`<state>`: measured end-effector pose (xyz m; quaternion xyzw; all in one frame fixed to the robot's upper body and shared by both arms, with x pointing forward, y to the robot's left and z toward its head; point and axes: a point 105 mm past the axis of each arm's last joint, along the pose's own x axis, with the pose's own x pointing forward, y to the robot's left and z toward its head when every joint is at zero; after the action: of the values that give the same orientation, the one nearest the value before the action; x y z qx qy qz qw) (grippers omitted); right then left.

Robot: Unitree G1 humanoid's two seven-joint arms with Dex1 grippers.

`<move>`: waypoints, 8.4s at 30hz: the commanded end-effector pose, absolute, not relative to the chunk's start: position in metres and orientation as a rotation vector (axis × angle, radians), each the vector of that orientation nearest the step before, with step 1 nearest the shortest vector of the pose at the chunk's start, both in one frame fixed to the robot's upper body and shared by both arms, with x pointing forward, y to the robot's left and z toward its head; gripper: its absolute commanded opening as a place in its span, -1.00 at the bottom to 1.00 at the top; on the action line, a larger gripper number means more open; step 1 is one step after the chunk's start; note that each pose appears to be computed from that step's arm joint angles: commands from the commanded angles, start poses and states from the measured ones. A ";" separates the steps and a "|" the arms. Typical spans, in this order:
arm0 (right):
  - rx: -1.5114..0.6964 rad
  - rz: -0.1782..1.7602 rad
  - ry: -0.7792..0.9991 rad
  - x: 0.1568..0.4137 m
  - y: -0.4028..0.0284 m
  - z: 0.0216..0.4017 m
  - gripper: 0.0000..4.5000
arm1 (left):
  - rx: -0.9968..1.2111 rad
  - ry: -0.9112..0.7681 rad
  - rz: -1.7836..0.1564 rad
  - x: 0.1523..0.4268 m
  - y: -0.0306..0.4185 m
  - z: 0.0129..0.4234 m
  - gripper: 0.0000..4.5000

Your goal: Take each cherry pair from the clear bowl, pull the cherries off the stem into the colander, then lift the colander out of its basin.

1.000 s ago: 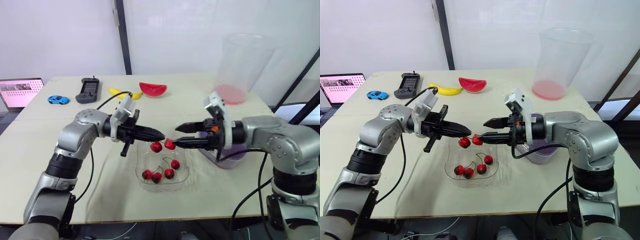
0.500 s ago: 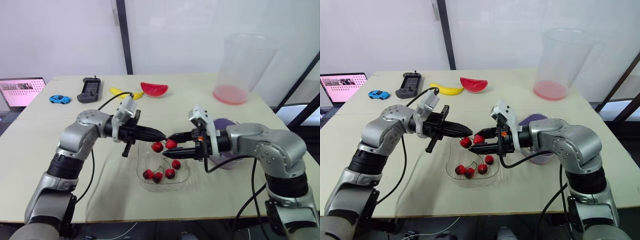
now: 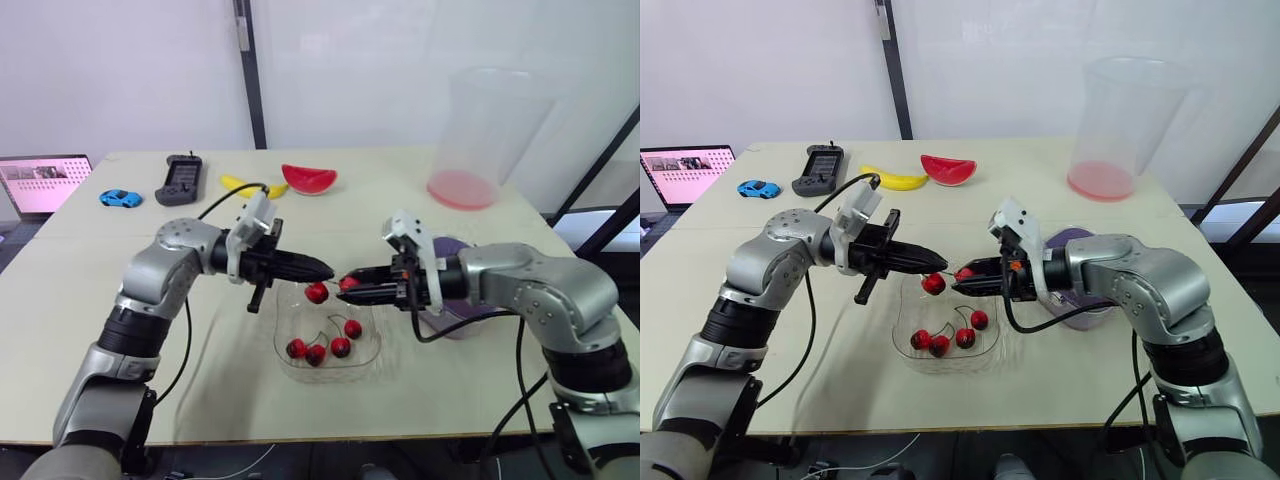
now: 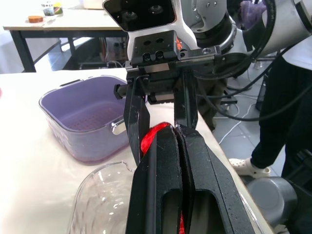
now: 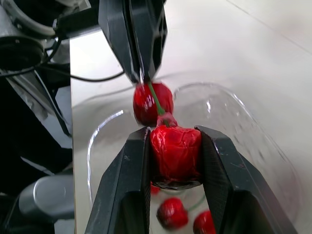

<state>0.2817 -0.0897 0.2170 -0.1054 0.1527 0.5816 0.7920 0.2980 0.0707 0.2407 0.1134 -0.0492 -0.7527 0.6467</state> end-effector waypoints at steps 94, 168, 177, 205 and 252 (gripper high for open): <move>-0.240 1.188 0.149 0.300 -0.049 0.231 -0.58 | 0.124 -0.264 -1.544 0.310 0.060 0.264 -1.00; -0.455 1.364 0.209 0.263 -0.125 0.297 1.00 | -0.209 0.521 -0.772 0.291 0.262 0.095 -0.62; -0.447 1.300 0.203 0.270 -0.132 0.300 1.00 | -0.224 0.400 -0.689 0.304 0.286 0.122 0.98; -0.627 1.130 0.569 0.268 -0.102 0.262 1.00 | 0.294 -0.014 -1.291 0.273 0.183 0.225 0.98; -1.173 1.014 0.755 0.321 -0.057 0.156 -0.66 | 0.329 0.019 -1.165 0.260 0.186 0.200 1.00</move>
<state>0.3192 -0.0628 0.1443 -0.5135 0.3532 0.4458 0.6426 0.2619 0.1849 0.1900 0.1437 0.0326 -0.5506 0.8217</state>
